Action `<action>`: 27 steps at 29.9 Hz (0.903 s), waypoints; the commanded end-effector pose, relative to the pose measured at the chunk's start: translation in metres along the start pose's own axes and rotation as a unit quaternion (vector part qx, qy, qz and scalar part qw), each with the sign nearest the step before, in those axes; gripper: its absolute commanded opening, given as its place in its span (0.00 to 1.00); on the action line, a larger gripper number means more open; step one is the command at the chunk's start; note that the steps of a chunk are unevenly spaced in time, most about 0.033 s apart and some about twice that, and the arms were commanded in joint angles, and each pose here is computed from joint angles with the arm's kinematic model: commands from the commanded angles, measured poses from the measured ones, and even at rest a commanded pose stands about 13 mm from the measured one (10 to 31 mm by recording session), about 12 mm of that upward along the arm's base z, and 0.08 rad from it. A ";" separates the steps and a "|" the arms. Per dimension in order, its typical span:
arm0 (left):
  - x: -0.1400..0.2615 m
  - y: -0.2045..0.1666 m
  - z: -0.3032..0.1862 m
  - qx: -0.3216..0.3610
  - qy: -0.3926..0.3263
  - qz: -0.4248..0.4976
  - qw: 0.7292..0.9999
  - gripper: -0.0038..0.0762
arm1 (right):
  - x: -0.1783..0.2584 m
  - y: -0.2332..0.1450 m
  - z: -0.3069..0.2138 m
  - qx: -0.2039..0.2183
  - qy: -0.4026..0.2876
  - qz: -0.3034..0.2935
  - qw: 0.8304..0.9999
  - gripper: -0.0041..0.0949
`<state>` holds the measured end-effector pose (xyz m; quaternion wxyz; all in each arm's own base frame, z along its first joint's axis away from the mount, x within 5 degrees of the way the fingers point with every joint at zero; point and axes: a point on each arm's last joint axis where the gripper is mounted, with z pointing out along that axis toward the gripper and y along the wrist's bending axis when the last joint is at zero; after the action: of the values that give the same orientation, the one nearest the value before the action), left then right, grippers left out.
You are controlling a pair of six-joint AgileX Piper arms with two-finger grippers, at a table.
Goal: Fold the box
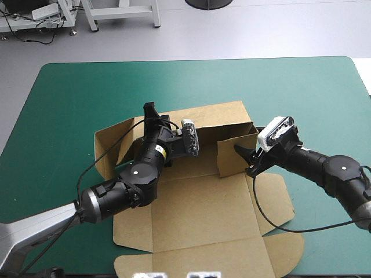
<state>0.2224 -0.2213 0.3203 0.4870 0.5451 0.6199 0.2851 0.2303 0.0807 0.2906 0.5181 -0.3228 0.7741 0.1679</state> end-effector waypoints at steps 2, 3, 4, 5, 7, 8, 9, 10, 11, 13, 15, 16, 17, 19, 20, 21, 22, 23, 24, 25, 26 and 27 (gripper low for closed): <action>-0.007 0.019 -0.013 -0.021 -0.034 -0.026 0.999 0.04 | -0.016 -0.002 -0.005 0.010 -0.037 0.024 0.999 0.72; -0.007 0.019 -0.013 -0.021 -0.034 -0.026 0.999 0.04 | -0.017 0.000 -0.005 -0.006 -0.042 0.029 0.999 0.72; -0.008 0.018 -0.012 -0.019 -0.036 -0.025 0.999 0.04 | -0.018 0.002 -0.005 -0.017 -0.046 0.033 0.998 0.72; -0.008 0.017 -0.012 -0.017 -0.038 -0.026 0.999 0.04 | -0.018 0.003 -0.005 -0.018 -0.048 0.033 0.998 0.72; -0.009 0.015 -0.012 -0.009 -0.042 -0.029 0.999 0.04 | -0.019 0.000 -0.005 -0.008 -0.049 0.031 0.998 0.72; -0.009 0.014 -0.010 -0.004 -0.041 -0.024 0.999 0.04 | -0.019 -0.001 -0.005 -0.002 -0.051 0.031 0.998 0.72; -0.010 0.013 -0.010 -0.002 -0.041 -0.021 0.999 0.04 | -0.019 -0.001 -0.005 0.003 -0.054 0.029 0.998 0.72; -0.011 0.011 -0.010 0.000 -0.041 -0.019 0.999 0.04 | -0.019 -0.002 -0.005 0.005 -0.055 0.029 0.998 0.72; -0.012 0.010 -0.010 -0.002 -0.043 -0.014 0.999 0.04 | -0.019 -0.002 -0.005 0.008 -0.055 0.030 0.998 0.71; -0.015 0.008 -0.011 0.000 -0.047 -0.004 0.999 0.04 | -0.019 -0.003 -0.005 0.012 -0.054 0.032 0.998 0.67; -0.016 0.007 -0.012 0.002 -0.050 -0.001 0.999 0.04 | -0.019 -0.003 -0.005 0.011 -0.054 0.032 0.998 0.59; -0.016 0.007 -0.012 0.001 -0.050 -0.001 0.999 0.04 | -0.019 -0.003 -0.005 0.010 -0.054 0.031 0.998 0.56; -0.016 0.007 -0.012 0.001 -0.047 -0.002 0.999 0.04 | -0.019 -0.002 -0.005 0.007 -0.054 0.030 0.998 0.52; -0.015 0.007 -0.012 0.001 -0.042 -0.004 0.999 0.04 | -0.019 0.000 -0.005 -0.003 -0.054 0.027 0.998 0.44; -0.014 0.007 -0.012 -0.001 -0.037 -0.003 0.999 0.04 | -0.019 0.001 -0.005 -0.009 -0.053 0.023 0.998 0.41; -0.013 0.008 -0.012 -0.003 -0.033 -0.002 0.999 0.04 | -0.019 0.001 -0.005 -0.013 -0.051 0.021 0.998 0.37; -0.013 0.008 -0.012 -0.003 -0.030 -0.002 1.000 0.04 | -0.019 0.002 -0.005 -0.015 -0.050 0.021 0.998 0.35; -0.012 0.008 -0.012 -0.005 -0.028 -0.001 1.000 0.04 | -0.019 0.002 -0.005 -0.015 -0.049 0.021 0.998 0.33; -0.012 0.008 -0.012 -0.005 -0.028 -0.001 1.000 0.04 | -0.018 0.002 -0.005 -0.015 -0.048 0.020 0.999 0.32; -0.012 0.008 -0.012 -0.005 -0.028 -0.001 1.000 0.04 | -0.018 0.002 -0.005 -0.016 -0.048 0.023 0.998 0.32; -0.012 0.008 -0.012 -0.005 -0.028 -0.001 1.000 0.04 | -0.018 0.002 -0.005 -0.017 -0.048 0.029 0.998 0.32; -0.013 0.008 -0.012 -0.004 -0.030 -0.001 1.000 0.04 | -0.018 0.002 -0.005 -0.018 -0.047 0.036 0.998 0.32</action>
<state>0.2186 -0.2281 0.3152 0.4732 0.5623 0.6160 0.2837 0.2325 0.0812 0.2917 0.5249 -0.3018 0.7747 0.1826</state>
